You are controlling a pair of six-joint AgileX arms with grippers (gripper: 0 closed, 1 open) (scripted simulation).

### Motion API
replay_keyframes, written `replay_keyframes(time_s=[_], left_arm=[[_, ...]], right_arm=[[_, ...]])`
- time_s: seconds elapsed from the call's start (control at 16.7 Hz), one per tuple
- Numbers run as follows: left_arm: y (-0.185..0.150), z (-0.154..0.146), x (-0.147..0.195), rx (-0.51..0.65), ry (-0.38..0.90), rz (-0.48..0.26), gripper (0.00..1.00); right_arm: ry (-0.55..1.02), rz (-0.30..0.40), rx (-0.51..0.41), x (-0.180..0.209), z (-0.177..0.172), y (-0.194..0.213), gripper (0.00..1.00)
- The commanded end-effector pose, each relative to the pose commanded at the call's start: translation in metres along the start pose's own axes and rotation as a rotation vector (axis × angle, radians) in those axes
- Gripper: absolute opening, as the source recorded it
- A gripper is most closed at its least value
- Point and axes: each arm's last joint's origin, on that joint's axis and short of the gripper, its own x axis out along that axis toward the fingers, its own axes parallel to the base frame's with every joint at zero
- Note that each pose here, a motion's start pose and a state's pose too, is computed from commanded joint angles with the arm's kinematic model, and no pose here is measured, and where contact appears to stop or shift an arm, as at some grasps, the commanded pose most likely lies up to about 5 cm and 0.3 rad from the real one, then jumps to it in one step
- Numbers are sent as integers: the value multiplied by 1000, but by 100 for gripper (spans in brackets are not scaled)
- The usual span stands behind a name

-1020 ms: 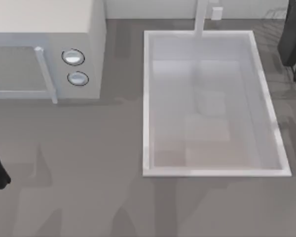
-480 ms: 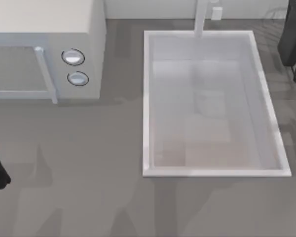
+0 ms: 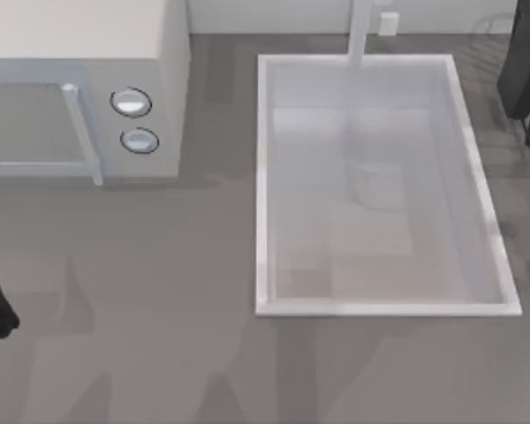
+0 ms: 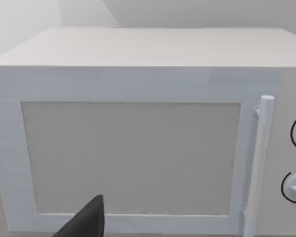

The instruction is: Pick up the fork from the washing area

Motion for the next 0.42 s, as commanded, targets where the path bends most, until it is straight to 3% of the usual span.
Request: replay_keyframes(time_s=[0.12,0.42], left_arm=[[0,0,0,0,0,0,100],[0,0,0,0,0,0,100]], right_arm=[[0,0,0,0,0,0,100],[0,0,0,0,0,0,100]])
